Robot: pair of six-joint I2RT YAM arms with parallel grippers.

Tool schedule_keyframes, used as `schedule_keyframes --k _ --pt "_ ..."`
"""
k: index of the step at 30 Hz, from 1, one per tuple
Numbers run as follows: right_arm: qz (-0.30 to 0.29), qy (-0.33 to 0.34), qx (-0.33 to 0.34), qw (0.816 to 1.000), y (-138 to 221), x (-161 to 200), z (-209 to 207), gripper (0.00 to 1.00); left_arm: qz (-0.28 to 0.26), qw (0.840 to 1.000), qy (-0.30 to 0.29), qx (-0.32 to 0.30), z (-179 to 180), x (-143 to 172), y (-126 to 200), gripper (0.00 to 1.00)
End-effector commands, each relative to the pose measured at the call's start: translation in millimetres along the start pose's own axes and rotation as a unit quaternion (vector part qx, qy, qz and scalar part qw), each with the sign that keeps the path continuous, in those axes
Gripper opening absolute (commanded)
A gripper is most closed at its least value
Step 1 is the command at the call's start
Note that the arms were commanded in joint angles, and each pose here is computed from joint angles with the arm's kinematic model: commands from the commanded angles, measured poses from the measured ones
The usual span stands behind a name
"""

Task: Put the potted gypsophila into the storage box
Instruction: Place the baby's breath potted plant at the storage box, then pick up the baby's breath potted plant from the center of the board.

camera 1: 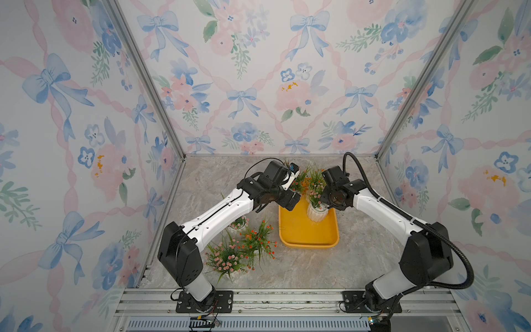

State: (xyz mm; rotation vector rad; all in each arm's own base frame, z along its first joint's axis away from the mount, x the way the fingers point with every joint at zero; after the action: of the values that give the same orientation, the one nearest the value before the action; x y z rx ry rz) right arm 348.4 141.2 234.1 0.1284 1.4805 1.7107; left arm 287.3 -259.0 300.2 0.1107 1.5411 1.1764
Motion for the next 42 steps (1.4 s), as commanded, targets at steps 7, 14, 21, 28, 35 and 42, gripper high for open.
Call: schedule_keyframes --k 7,14,21,28,35,42 --pt "-0.004 -0.009 -0.045 0.999 16.9 -2.7 -14.0 0.54 -0.018 0.998 0.048 -0.047 7.8 -12.3 7.8 0.98" --pt "0.002 0.017 -0.068 0.998 20.3 -0.4 -10.9 0.54 -0.015 0.994 0.087 -0.066 9.1 -6.8 5.9 0.98" --pt "-0.018 0.008 -0.087 0.996 40.8 24.8 -15.0 0.53 -0.019 0.990 0.107 -0.090 7.4 20.2 32.8 0.98" --pt "-0.034 0.040 -0.102 0.993 87.6 80.8 -1.8 0.49 -0.062 0.987 0.139 -0.060 15.7 53.6 83.9 0.98" --pt "0.027 0.094 -0.119 0.988 91.3 161.2 11.8 0.45 -0.098 0.982 0.148 -0.058 8.3 88.2 120.3 0.98" --pt "0.070 0.124 -0.134 0.981 82.5 231.7 23.9 0.44 -0.122 0.977 0.177 -0.007 -13.2 119.8 143.5 0.98"
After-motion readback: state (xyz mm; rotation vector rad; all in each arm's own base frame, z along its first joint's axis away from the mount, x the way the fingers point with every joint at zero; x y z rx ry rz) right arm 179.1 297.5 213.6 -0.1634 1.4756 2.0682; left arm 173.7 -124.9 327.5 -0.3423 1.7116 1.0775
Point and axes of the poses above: each gripper's point midway between its finger pads, its own y axis back along the fingers, its own z axis along the line the jaws close on, x = y × z, the point moved 10 cm from there along y, back along the fingers, and after that the axes turned 14 degrees about -y, right-handed, at the moved point
